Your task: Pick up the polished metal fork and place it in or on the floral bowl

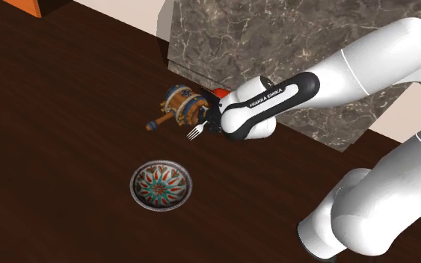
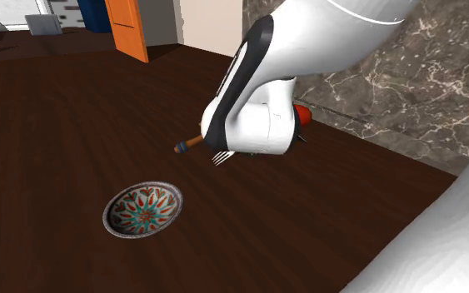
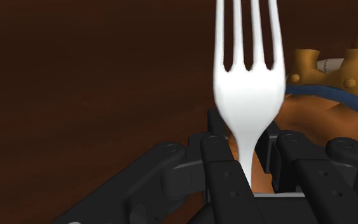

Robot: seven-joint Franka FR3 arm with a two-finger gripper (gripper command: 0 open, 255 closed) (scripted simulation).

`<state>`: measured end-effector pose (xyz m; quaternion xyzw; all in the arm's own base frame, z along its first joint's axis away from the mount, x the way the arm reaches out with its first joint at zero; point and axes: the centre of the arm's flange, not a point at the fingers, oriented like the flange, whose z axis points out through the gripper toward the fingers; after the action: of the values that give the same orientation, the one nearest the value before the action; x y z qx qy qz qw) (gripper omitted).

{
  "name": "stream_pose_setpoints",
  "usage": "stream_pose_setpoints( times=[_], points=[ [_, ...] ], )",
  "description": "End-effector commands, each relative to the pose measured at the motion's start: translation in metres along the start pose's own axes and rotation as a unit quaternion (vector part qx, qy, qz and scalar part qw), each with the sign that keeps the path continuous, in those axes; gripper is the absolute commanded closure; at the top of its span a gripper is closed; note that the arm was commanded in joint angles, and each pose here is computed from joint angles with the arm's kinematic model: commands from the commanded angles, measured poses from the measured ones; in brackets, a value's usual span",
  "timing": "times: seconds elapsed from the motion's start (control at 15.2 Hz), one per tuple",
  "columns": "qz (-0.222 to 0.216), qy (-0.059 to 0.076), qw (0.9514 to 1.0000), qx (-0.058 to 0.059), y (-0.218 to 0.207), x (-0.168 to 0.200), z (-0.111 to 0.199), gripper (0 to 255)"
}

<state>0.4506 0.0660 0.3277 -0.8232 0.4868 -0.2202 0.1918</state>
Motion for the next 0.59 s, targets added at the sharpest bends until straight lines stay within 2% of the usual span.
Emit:
stream_pose_setpoints(
  times=[0.0, 0.53],
  points=[
    [0.0, 0.001, 1.0, -0.001, -0.006, 0.002, -0.009, 255],
    [0.0, 0.001, 1.0, -0.001, -0.028, 0.009, -0.044, 255]
  ],
)
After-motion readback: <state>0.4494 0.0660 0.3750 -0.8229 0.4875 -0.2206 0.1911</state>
